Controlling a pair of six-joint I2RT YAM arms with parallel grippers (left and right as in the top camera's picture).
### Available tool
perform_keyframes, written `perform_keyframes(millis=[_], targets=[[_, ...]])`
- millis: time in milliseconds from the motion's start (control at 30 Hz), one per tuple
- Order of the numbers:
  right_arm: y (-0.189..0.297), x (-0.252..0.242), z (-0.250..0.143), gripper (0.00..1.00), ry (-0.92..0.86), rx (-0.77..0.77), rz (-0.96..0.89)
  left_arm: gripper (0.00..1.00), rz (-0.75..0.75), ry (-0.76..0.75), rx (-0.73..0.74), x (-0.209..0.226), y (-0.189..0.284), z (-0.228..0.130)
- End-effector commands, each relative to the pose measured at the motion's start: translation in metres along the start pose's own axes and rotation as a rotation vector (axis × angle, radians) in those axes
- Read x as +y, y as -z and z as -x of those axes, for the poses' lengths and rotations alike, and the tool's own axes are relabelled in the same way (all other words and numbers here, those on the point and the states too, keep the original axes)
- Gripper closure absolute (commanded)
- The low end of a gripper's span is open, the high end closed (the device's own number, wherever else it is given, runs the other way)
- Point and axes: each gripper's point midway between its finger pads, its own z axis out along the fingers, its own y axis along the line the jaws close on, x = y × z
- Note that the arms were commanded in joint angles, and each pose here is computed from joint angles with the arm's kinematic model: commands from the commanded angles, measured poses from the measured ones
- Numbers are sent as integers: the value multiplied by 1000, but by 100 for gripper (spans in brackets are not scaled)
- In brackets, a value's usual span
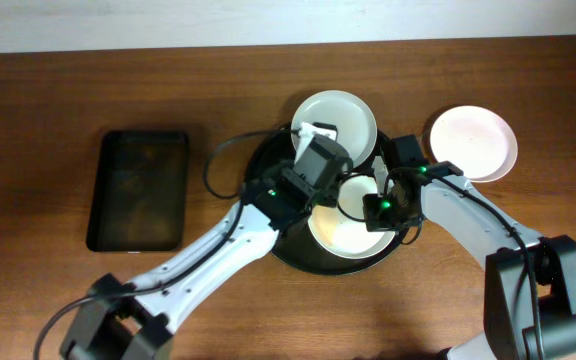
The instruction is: Clean dirty plates on tray and stack at the side
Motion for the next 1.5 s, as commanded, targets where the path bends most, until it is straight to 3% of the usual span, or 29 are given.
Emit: perform_keyframes(millis=[0, 133, 367, 833, 1333, 1467], targets=[[1, 0, -1, 96, 3, 15, -10, 100, -96, 12, 201, -18, -39, -57], [2, -1, -9, 96, -4, 45, -14, 100, -70, 6, 275, -12, -58, -81], [17, -5, -2, 96, -23, -4, -4, 100, -55, 7, 290, -6, -62, -88], [0, -13, -17, 96, -38, 49, -12, 100, 31, -10, 315, 10, -108, -118], [0, -13, -18, 96, 0, 52, -12, 100, 62, -128, 24, 6, -102, -40], [0, -13, -18, 96, 0, 52, -11, 100, 77, -148, 80, 11, -96, -52]])
